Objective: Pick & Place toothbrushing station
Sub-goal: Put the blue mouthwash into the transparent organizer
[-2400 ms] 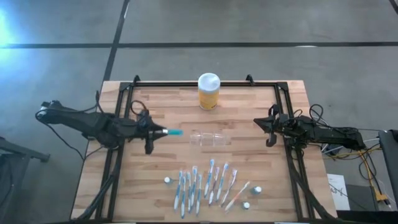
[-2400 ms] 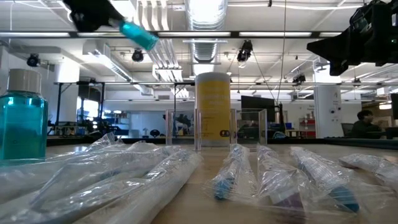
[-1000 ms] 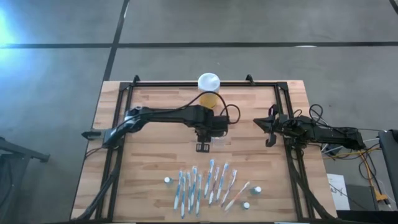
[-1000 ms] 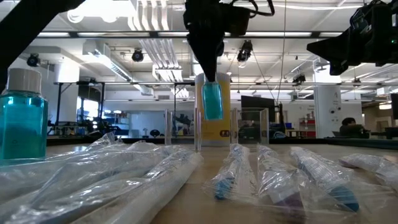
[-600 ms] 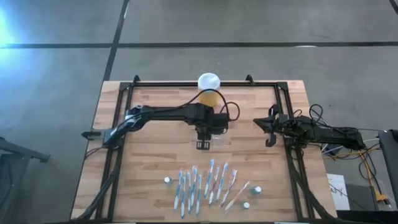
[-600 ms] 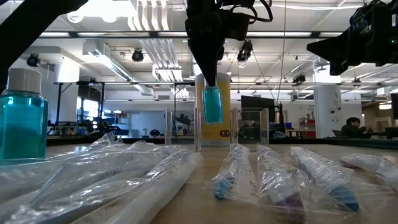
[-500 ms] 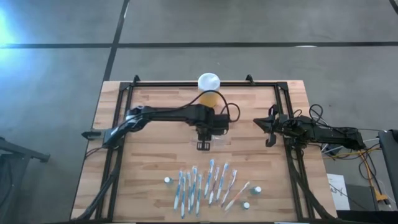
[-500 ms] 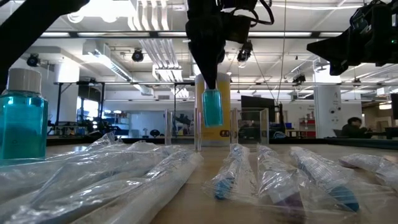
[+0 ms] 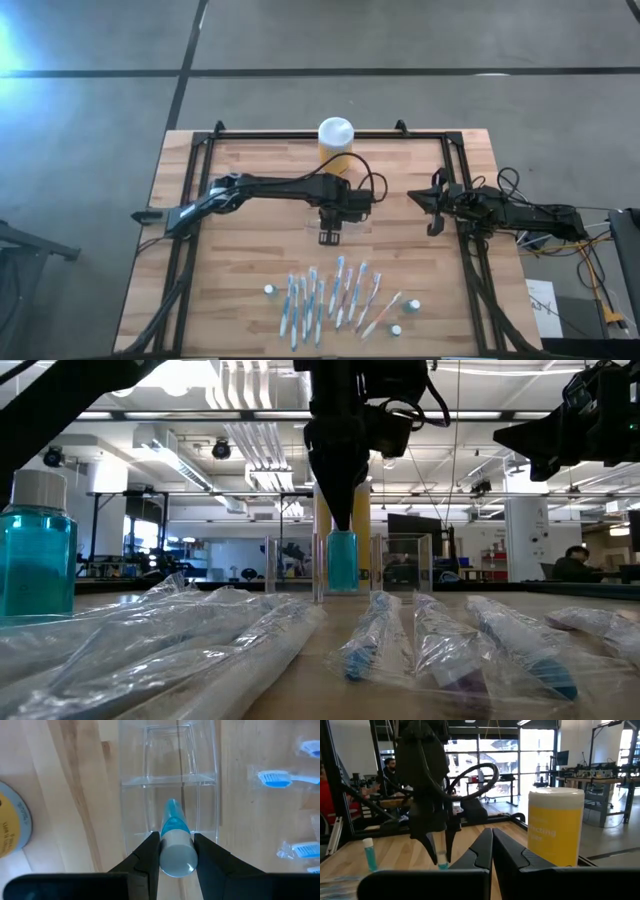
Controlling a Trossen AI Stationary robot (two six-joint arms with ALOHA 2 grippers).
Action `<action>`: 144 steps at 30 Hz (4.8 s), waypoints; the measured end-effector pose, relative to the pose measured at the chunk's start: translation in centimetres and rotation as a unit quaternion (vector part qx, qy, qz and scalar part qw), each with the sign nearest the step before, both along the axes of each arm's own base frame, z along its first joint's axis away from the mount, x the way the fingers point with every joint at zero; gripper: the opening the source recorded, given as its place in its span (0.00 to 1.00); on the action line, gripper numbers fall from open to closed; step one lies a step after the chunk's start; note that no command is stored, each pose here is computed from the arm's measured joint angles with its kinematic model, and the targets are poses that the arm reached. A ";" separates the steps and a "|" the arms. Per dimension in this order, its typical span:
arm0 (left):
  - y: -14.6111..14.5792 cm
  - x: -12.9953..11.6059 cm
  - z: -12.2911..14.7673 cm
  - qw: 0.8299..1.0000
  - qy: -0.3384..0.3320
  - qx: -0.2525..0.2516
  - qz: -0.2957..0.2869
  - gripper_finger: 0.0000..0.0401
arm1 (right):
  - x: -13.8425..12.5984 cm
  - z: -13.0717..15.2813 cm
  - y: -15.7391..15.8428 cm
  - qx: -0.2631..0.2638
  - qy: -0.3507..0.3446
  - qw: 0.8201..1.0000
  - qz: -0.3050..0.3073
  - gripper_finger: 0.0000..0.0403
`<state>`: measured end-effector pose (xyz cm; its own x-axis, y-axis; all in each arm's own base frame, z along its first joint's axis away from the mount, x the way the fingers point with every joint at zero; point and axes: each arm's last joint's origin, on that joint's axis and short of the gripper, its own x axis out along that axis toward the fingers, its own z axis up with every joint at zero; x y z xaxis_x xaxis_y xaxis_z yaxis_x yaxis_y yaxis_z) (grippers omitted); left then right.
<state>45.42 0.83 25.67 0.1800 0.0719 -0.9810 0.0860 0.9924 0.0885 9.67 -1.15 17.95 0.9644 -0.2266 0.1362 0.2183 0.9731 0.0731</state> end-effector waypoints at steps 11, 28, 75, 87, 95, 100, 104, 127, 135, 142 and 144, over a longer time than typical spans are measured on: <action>0.0 0.1 -1.3 1.000 0.018 0.000 0.000 0.24 | 0.0 0.0 0.0 -0.001 0.000 1.000 0.000 0.02; 0.0 0.1 -2.6 0.999 0.029 -0.001 0.013 0.46 | 0.0 0.0 0.0 -0.001 -0.001 1.000 -0.001 0.02; -0.2 -22.2 2.6 0.837 -0.539 -0.028 0.091 0.52 | 0.0 0.0 0.0 -0.005 0.005 1.000 -0.001 0.02; -0.2 -28.7 -3.4 0.739 -0.664 -0.045 0.100 0.07 | 0.0 0.0 0.0 -0.018 0.007 1.000 -0.004 0.02; -0.2 -30.1 -4.5 0.728 -0.680 -0.030 0.086 0.01 | 0.0 0.2 0.0 -0.035 -0.002 0.999 -0.006 0.02; -0.2 -30.7 -5.9 0.735 -0.672 -0.029 0.087 0.02 | 0.0 0.2 0.0 -0.031 -0.003 1.000 -0.005 0.02; -0.2 -30.9 -6.9 0.740 -0.666 -0.030 0.088 0.01 | 0.0 0.1 0.0 -0.029 0.001 1.000 -0.005 0.02; -0.3 -31.7 -8.6 0.741 -0.666 -0.039 0.076 0.05 | 0.0 0.1 0.0 -0.023 0.000 1.000 -0.004 0.02; -0.4 -31.7 -8.6 0.741 -0.665 -0.053 0.078 0.06 | 0.0 0.0 0.0 -0.015 0.002 1.000 0.001 0.02; -0.7 -32.4 -7.1 0.707 -0.703 -0.076 0.012 0.06 | 0.0 0.0 0.0 -0.013 0.002 1.000 0.002 0.02; -0.7 -32.7 -7.0 0.700 -0.710 -0.076 0.011 0.06 | 0.0 0.1 0.0 -0.015 0.000 1.000 0.002 0.02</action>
